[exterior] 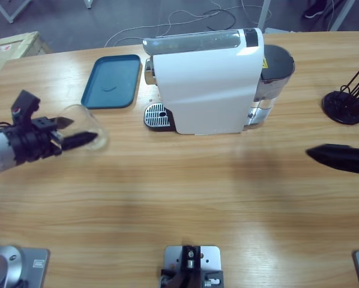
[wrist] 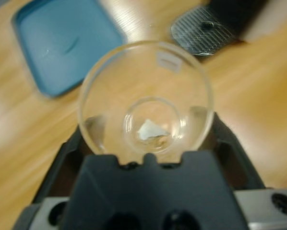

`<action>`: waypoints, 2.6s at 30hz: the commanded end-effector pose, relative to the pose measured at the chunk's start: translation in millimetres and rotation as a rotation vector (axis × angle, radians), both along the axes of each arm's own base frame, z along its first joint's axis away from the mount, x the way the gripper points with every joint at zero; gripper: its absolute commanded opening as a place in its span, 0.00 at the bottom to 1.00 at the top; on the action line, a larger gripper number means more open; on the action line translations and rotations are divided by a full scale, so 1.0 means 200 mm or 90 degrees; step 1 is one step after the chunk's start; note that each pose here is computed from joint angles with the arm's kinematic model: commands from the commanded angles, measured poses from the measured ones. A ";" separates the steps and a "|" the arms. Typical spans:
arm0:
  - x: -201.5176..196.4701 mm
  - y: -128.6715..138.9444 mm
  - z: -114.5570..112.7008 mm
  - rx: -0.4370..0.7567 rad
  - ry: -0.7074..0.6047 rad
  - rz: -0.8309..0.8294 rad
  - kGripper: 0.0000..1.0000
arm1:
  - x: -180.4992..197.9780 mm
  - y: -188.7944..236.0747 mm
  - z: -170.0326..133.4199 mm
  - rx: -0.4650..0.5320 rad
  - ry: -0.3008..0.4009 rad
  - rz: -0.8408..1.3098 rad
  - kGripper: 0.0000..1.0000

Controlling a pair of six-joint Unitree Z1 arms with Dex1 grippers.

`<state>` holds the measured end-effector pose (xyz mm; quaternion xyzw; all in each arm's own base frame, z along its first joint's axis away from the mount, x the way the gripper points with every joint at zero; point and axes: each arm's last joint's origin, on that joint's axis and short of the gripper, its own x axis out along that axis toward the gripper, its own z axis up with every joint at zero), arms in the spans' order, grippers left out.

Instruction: Pour coffee

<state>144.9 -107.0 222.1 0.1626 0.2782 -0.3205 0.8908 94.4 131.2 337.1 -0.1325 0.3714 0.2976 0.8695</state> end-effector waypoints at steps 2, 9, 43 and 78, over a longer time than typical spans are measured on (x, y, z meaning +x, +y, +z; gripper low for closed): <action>0.21 -0.05 -0.05 0.056 -0.028 -0.266 0.09 | -0.10 -0.17 0.07 0.016 -0.032 -0.004 1.00; 0.59 -0.16 -0.15 0.056 -0.044 -0.349 0.09 | -0.11 -0.18 0.10 -0.008 -0.018 -0.004 1.00; 0.73 -0.42 -0.26 0.040 -0.038 -0.434 0.25 | -0.07 -0.12 0.11 -0.028 -0.012 -0.008 1.00; 0.10 -0.04 0.21 0.021 0.060 -0.092 0.99 | 0.55 0.20 0.47 0.025 0.007 -0.140 0.53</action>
